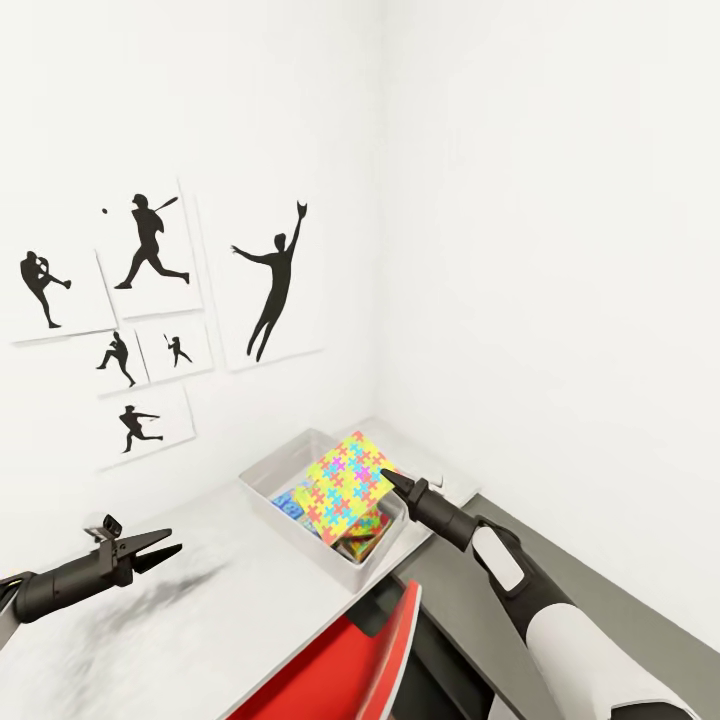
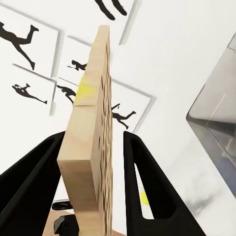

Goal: Put all the toys in the child's room - the three board games (two on the bed and one on the table), the two jigsaw puzzles on the table, and the tennis ball on the table - inside the toy box on the table in the child's room.

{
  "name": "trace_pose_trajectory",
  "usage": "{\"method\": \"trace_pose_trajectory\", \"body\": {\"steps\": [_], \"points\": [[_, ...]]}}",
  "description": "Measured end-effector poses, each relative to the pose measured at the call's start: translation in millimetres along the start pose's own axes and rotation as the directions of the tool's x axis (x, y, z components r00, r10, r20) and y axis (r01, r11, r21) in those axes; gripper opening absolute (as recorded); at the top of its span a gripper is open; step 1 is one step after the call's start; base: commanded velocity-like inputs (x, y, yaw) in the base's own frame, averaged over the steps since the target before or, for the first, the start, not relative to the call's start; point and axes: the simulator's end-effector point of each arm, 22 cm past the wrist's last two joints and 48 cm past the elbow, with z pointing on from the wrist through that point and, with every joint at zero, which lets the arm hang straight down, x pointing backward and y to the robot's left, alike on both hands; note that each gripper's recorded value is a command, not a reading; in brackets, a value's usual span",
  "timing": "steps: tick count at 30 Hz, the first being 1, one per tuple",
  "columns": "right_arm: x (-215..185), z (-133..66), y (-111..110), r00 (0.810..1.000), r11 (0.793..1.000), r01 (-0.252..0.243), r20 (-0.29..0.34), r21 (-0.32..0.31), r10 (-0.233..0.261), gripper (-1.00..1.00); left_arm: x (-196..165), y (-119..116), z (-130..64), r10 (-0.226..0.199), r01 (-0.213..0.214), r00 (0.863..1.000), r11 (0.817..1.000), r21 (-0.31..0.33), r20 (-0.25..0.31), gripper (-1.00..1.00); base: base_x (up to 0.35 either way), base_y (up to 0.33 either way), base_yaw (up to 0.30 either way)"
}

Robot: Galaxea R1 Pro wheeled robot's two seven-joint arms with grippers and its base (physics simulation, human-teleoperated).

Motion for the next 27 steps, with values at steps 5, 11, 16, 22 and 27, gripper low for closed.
{"method": "trace_pose_trajectory", "body": {"steps": [5,11,16,22,27], "points": [[-0.1,-0.1,0.0,1.000,1.000,0.000,0.000,0.000,0.000,-1.00,0.0,0.0,-0.1,0.000,0.000,1.000,1.000,0.000,0.000,1.00,0.002,-0.027,0.081],[0.0,0.0,0.1,1.000,1.000,0.001,0.000,-0.001,-0.001,-1.00,0.0,0.0,-0.1,0.000,0.000,1.000,1.000,0.000,0.000,1.00,0.000,-0.126,0.248],[-0.1,-0.1,0.4,1.000,1.000,0.002,0.001,-0.001,-0.002,-1.00,0.1,-0.2,-0.2,0.000,0.000,1.000,1.000,0.000,0.000,1.00,0.042,-0.012,0.157],[-2.6,0.0,0.3,1.000,1.000,0.015,0.012,-0.001,-0.015,-1.00,0.0,-0.2,-0.1,0.000,0.000,1.000,1.000,0.000,0.000,1.00,0.104,0.006,0.098],[-2.8,-0.2,0.5,1.000,1.000,0.018,0.014,-0.001,-0.018,-1.00,0.3,-0.5,0.5,0.000,0.000,1.000,1.000,0.001,0.000,1.00,0.121,0.001,0.034]]}}
